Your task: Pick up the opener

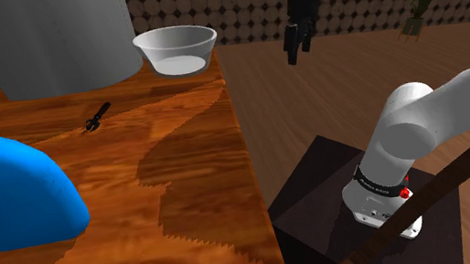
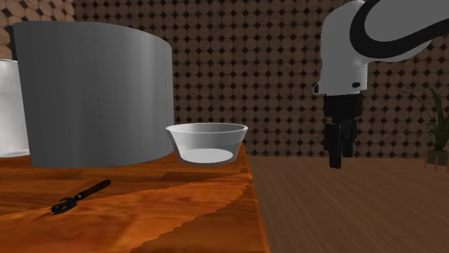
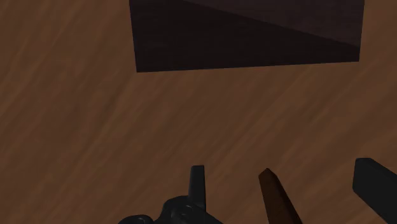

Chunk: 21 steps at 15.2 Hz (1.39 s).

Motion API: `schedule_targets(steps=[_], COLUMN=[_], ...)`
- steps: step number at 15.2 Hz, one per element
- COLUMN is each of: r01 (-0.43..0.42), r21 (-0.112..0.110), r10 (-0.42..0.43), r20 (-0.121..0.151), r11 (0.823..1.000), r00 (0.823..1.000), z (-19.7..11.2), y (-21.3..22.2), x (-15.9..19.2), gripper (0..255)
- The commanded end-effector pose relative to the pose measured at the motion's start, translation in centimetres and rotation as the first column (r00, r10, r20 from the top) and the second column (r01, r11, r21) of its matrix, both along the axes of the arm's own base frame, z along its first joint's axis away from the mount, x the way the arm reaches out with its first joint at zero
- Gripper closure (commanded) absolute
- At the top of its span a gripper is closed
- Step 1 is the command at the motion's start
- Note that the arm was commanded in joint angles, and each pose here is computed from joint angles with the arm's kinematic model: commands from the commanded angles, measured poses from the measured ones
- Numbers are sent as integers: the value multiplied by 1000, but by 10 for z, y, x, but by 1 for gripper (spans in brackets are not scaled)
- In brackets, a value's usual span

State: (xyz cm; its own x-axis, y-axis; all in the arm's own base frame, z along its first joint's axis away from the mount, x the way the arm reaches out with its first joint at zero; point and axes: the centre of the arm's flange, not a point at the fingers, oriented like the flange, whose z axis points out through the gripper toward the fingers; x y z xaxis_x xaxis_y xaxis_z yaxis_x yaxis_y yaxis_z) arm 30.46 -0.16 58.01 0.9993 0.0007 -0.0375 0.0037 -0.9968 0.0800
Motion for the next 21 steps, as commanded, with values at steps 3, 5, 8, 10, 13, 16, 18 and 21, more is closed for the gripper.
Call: schedule_targets(steps=[3,5,8,10,13,16,18,21], r01=[46,93,161,207,274,340,382,445], r21=[11,21,37,48,65,81,92,109], r10=[-46,-93,-162,-208,-275,-342,-385,-449], r20=[3,6,9,11,12,13,12,10], r11=[999,995,986,977,960,937,919,889], r00=[999,996,987,978,961,940,923,894], z=[0,0,1,2,4,6,8,12], y=[24,49,86,110,146,182,206,240], x=[-1,-2,0,2,8,16,23,36], gripper=[0,0,0,0,0,0,0,0])
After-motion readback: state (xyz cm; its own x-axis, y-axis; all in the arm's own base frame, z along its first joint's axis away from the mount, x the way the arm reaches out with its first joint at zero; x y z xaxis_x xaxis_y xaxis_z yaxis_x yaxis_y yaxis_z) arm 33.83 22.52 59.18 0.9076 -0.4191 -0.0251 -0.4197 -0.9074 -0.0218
